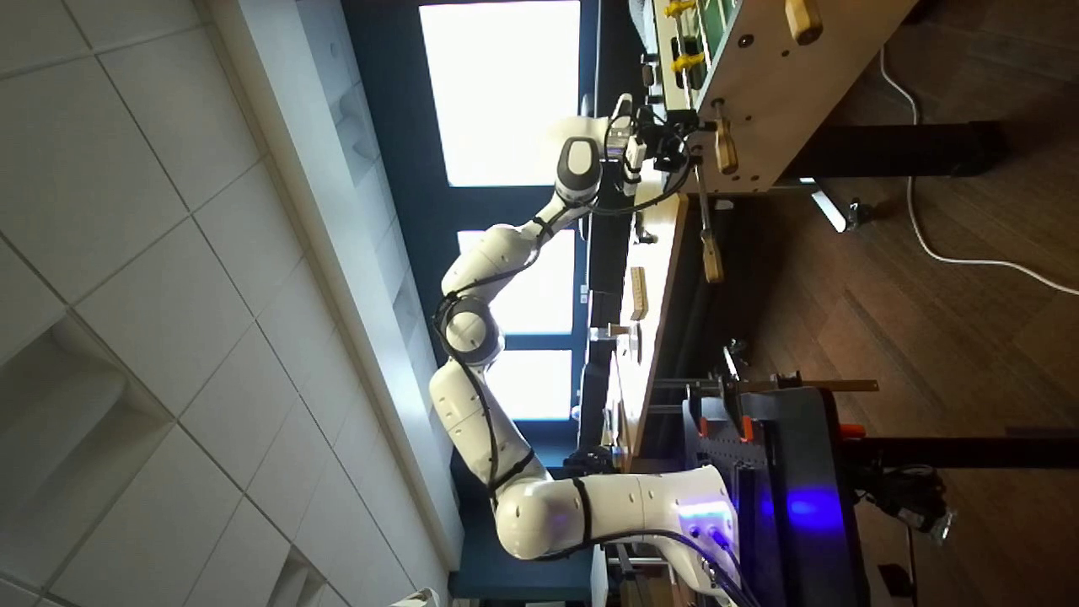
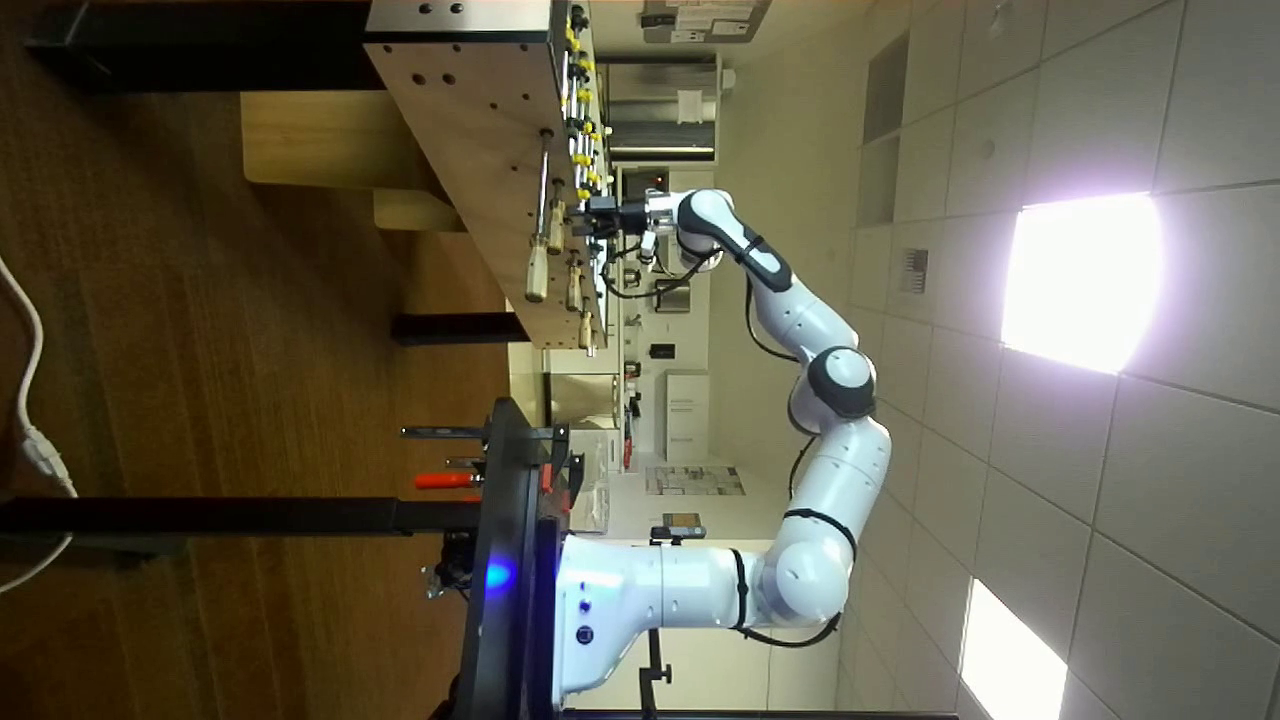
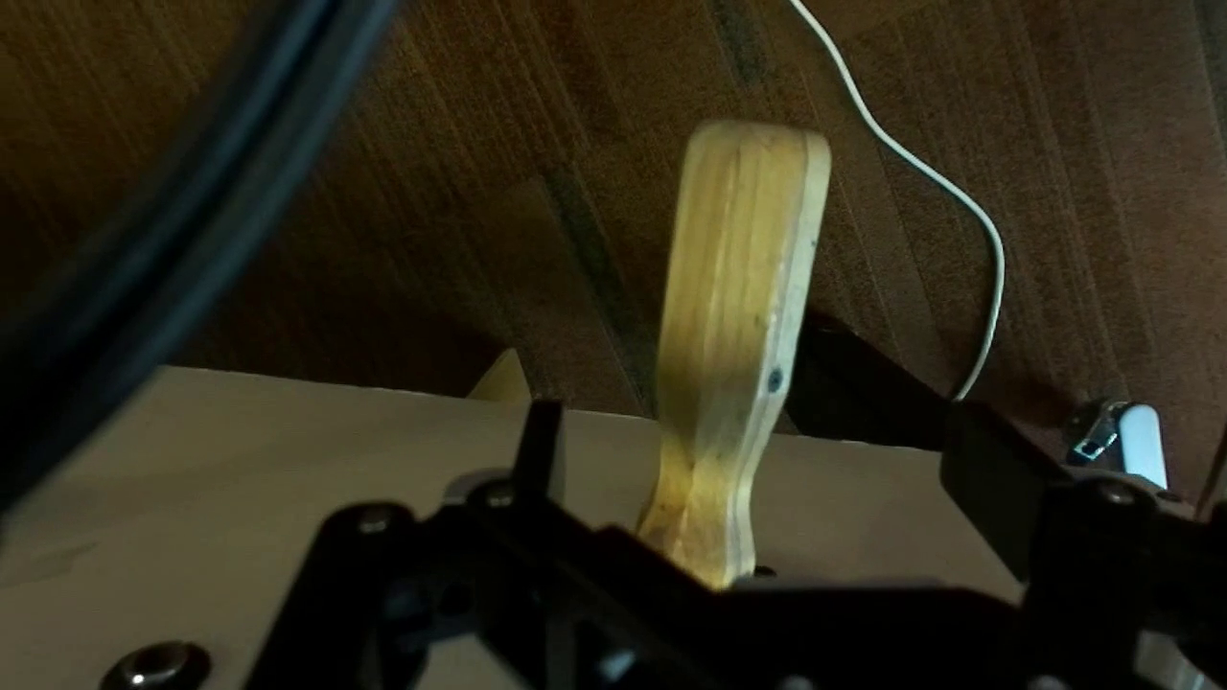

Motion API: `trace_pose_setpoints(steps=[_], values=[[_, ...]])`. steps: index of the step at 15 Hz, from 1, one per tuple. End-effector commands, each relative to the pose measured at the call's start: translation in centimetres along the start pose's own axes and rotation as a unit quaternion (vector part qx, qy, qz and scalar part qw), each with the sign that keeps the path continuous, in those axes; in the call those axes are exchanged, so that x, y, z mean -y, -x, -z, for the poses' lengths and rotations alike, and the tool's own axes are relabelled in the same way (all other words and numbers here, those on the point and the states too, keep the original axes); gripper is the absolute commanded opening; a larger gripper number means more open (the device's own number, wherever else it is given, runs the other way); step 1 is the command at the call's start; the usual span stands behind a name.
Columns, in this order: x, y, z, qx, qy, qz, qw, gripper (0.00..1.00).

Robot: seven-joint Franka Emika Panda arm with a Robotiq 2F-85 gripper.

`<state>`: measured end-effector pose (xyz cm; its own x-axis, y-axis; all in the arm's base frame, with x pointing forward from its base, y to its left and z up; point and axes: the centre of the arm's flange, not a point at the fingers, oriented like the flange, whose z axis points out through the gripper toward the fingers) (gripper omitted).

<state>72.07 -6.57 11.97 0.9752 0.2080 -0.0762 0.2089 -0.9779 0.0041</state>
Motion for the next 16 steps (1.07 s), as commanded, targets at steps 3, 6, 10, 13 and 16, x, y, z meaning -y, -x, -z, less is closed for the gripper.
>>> trace_pose_setpoints(steps=[3, 6, 10, 13, 16], values=[[-1.0, -1.2, 0.1, -0.002, 0.014, -0.014, 0.9998, 1.00], [-1.0, -1.1, -1.1, 0.004, 0.011, -0.015, 0.9998, 1.00], [-0.7, -0.8, -2.2, 0.011, 0.006, -0.013, 0.9998, 0.66], [-0.3, -0.4, -2.2, 0.011, 0.003, -0.014, 0.9998, 0.43], [0.5, 0.5, -1.6, 0.006, -0.003, -0.021, 0.9998, 0.20]])
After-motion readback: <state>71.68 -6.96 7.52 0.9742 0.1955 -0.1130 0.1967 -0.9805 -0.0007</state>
